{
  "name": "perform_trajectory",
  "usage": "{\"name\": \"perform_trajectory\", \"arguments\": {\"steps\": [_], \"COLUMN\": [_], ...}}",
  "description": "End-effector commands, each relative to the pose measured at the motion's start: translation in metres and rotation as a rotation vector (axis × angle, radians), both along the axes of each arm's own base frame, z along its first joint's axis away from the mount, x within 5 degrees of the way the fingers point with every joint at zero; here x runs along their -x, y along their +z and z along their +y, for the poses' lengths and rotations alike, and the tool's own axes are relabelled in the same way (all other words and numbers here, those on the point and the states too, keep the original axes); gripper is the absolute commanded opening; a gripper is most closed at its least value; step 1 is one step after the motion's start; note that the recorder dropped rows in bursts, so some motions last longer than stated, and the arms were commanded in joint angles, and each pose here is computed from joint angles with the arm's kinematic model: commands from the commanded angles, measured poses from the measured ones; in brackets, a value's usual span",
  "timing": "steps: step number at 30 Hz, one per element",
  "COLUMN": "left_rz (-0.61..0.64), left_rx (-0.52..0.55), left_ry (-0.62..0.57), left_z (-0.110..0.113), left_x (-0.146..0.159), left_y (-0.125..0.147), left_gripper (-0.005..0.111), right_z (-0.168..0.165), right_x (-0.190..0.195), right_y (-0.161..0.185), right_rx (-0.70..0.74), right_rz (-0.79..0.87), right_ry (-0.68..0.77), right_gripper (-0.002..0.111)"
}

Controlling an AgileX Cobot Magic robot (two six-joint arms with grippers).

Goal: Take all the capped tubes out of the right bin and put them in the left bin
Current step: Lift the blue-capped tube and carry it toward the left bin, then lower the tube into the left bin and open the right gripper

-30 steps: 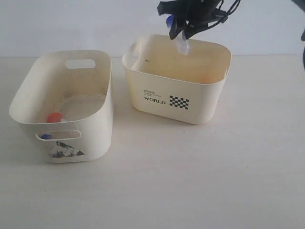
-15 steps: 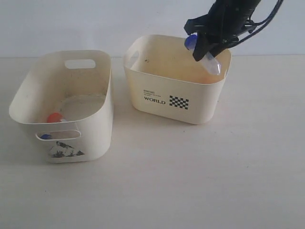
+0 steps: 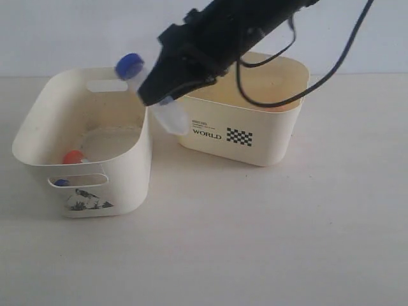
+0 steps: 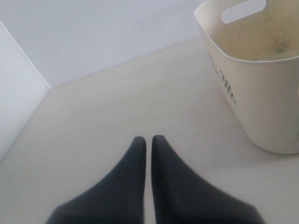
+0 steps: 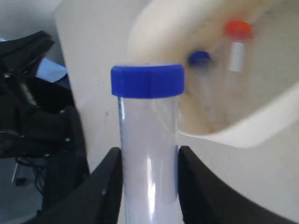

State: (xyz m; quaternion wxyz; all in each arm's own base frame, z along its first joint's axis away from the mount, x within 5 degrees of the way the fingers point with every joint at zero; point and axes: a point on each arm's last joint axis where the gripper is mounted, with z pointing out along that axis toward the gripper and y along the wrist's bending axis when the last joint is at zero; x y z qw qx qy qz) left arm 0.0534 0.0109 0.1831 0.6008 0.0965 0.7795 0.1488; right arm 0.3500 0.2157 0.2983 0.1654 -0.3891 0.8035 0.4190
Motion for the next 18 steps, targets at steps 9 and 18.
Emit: {"name": "perform_trajectory", "arguments": {"steps": [9, 18], "left_rz": [-0.007, -0.006], "left_rx": [0.007, 0.007], "left_ry": [0.001, 0.002], "left_z": [0.0, 0.0], "left_x": [0.0, 0.0], "left_y": [0.001, 0.001], "left_gripper": [0.004, 0.004], "right_z": [0.093, 0.09], "right_x": [-0.024, -0.05], "right_y": [-0.025, -0.051], "right_rx": [-0.238, -0.063], "right_rz": [-0.183, -0.154], "right_ry": [-0.053, -0.16], "right_gripper": [0.0, 0.058]}}
